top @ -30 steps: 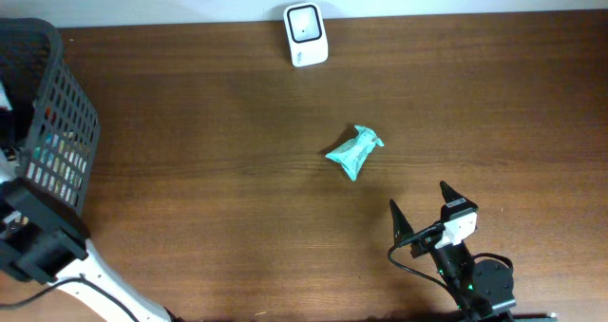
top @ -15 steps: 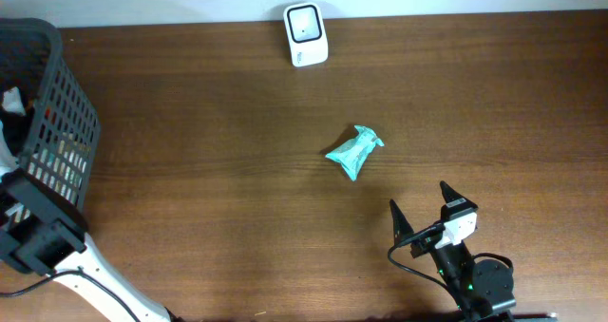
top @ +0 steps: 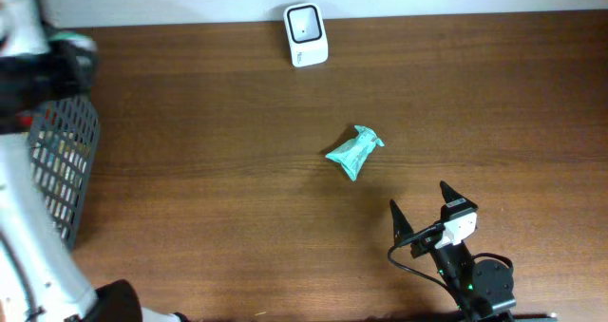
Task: Scan the item barcode
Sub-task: 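Reach the left gripper back into the basket and grasp a small tissue pack, then place the small tissue pack beside the wipes pack and release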
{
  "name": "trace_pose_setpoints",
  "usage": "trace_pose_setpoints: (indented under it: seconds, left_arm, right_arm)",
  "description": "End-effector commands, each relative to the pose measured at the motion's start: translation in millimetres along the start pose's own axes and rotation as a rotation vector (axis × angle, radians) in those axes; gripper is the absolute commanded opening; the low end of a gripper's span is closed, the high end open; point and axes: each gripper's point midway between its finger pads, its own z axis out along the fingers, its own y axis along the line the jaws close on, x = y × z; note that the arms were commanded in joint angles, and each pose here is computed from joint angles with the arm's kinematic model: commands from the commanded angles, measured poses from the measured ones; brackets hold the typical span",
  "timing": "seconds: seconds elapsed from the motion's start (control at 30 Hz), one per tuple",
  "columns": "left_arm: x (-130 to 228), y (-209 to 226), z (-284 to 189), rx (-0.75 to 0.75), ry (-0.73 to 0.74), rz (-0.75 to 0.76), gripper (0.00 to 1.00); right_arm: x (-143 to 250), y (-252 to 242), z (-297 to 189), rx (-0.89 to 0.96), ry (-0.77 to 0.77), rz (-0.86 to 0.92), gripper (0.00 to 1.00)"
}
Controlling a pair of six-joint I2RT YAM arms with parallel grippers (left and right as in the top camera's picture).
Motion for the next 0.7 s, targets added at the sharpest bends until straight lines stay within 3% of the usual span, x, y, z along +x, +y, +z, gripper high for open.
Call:
trace_pose_setpoints:
  seconds: [0.0, 0.17, 0.37, 0.6, 0.63, 0.67]
  left_arm:
    - [41.5, -63.7, 56.4, 0.083, 0.173, 0.124, 0.27]
    - [137.1, -133.6, 153.3, 0.159, 0.365, 0.249, 0.28]
    - [225.3, -159.0, 252.1, 0.185, 0.446, 0.278, 0.29]
    - [291.8, -208.5, 281.4, 0.280, 0.561, 0.373, 0.33]
    - [301.5, -217.0, 280.6, 0.290, 0.575, 0.396, 0.36]
    - [305.4, -224.6, 278.7, 0.301, 0.575, 0.413, 0.55]
  right_arm:
    - [2.9, -2.9, 0.2, 0.013, 0.002, 0.005, 0.99]
    - [3.0, -2.9, 0.2, 0.013, 0.003, 0.005, 0.99]
    - [2.9, -2.9, 0.2, 0.013, 0.002, 0.005, 0.99]
    - [2.9, -2.9, 0.2, 0.013, 0.002, 0.005, 0.99]
    - [3.0, -2.9, 0.2, 0.013, 0.003, 0.005, 0.99]
    - [3.0, -2.9, 0.2, 0.013, 0.003, 0.005, 0.99]
